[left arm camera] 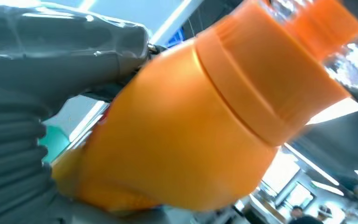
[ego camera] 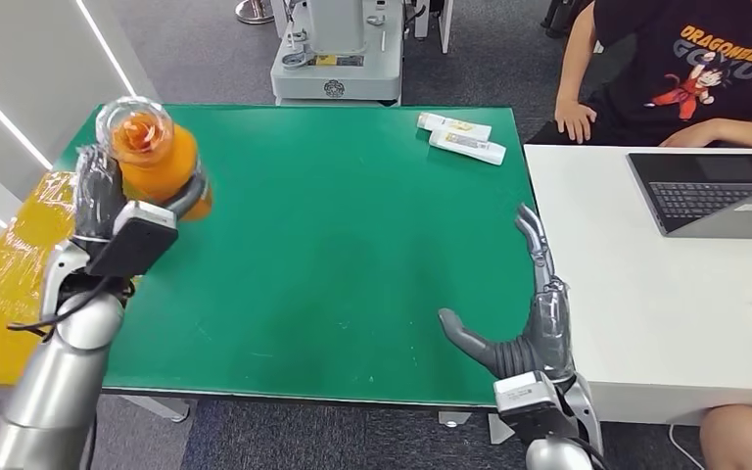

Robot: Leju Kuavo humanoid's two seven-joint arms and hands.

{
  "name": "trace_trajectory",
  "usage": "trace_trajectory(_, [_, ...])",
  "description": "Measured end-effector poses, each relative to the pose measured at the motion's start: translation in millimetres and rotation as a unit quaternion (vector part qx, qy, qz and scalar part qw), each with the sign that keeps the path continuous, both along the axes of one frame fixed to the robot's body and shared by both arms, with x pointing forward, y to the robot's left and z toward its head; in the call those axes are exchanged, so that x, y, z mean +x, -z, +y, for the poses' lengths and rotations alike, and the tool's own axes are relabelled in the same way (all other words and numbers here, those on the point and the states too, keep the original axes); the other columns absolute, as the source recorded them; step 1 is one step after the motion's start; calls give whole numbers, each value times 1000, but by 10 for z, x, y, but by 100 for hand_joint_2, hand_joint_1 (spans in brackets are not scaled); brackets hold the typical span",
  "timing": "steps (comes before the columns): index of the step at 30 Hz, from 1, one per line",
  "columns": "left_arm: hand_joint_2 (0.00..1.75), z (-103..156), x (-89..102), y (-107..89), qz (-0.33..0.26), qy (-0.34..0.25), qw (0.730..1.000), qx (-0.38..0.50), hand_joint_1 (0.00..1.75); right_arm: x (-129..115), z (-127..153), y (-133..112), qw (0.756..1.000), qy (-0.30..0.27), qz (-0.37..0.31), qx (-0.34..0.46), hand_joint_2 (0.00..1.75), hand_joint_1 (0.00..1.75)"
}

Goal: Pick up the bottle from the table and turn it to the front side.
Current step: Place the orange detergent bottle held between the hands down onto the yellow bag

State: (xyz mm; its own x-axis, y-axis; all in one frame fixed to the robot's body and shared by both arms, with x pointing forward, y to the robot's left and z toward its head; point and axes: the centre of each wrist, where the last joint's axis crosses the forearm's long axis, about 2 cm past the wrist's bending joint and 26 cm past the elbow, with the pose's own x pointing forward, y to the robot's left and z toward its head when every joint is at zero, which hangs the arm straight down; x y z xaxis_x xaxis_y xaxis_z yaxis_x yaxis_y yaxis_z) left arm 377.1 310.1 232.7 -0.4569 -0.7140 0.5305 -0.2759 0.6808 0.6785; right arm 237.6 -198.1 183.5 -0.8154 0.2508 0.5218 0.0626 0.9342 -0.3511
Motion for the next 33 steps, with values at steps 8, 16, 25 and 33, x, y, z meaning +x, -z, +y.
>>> trace_trajectory(8, [175, 377, 193, -168, 6, -43, 997, 69, 175, -22, 12, 22, 1000, -9, 7, -2, 175, 0])
trace_trajectory(16, [175, 1231, 393, -205, 66, -155, 936, 310, 175, -60, 67, 25, 999, -31, 19, -2, 175, 0])
trace_trajectory(25, [175, 1498, 188, 452, 137, -205, 859, 448, 175, -87, 115, 16, 999, -42, 26, 1, 175, 0])
trace_trajectory(33, [175, 1543, 38, 816, 180, -177, 839, 482, 175, -103, 127, 13, 999, -39, 31, -2, 175, 0])
